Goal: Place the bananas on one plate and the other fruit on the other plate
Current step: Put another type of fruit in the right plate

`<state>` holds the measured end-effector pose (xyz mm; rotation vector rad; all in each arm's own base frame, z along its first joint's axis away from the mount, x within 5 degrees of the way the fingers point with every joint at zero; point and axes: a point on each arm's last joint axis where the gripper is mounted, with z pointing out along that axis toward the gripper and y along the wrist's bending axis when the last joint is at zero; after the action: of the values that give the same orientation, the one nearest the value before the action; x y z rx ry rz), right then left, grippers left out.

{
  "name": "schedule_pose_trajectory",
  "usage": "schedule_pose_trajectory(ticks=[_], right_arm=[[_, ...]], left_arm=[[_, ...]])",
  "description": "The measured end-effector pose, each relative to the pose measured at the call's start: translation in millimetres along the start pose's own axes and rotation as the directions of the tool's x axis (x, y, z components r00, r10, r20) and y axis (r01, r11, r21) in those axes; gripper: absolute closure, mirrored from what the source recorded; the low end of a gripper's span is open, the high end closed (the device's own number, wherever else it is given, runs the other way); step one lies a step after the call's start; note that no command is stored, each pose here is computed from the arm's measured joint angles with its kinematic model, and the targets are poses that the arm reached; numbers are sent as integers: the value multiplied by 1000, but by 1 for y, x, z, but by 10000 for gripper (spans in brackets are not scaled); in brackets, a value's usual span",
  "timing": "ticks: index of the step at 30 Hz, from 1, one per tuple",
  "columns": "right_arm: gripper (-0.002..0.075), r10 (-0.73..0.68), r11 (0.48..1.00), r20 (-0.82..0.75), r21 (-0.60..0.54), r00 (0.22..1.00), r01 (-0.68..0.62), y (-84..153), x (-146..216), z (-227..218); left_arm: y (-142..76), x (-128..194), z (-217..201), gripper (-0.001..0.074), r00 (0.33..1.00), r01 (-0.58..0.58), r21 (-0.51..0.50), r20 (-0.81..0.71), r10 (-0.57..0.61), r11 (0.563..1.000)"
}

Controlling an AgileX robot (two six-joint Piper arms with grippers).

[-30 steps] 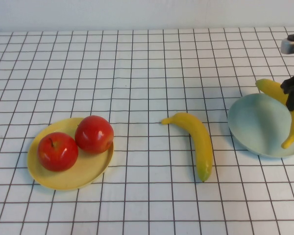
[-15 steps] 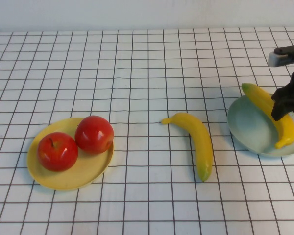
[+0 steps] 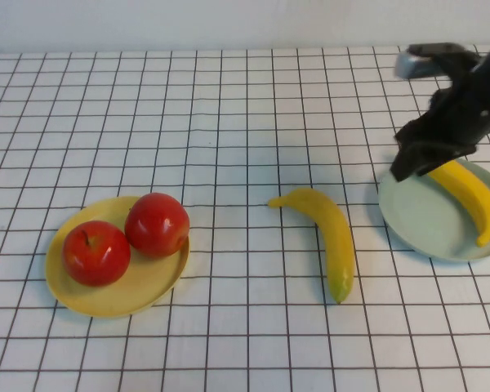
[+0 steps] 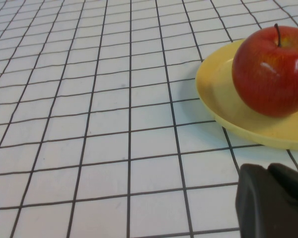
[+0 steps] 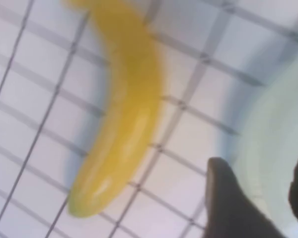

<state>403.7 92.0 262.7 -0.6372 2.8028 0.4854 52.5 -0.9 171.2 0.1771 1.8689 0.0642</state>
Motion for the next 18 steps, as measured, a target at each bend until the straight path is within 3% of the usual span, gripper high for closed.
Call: schedule_pose_trajectory(ticks=[5,8,13,15,18], right_arm=[[571,-269,959,-124,61,955,278,77,-3,28],[614,-352,929,-156,64,923,365,105,-1,37],[609,-329,937,-176,64,928,344,110,0,45],[568,-288,949,-180,80,940,306,105,0,46],[448,-200,970,-172,106,965,220,94,-1,44]], left_arm=[[0,0,0,736,1000,0,0,0,0,1000],[0,0,0,736,1000,0,0,0,0,1000],[0,0,0,736,1000,0,0,0,0,1000],[0,0,0,736,1000,0,0,0,0,1000],[0,0,0,736,1000,0,0,0,0,1000]])
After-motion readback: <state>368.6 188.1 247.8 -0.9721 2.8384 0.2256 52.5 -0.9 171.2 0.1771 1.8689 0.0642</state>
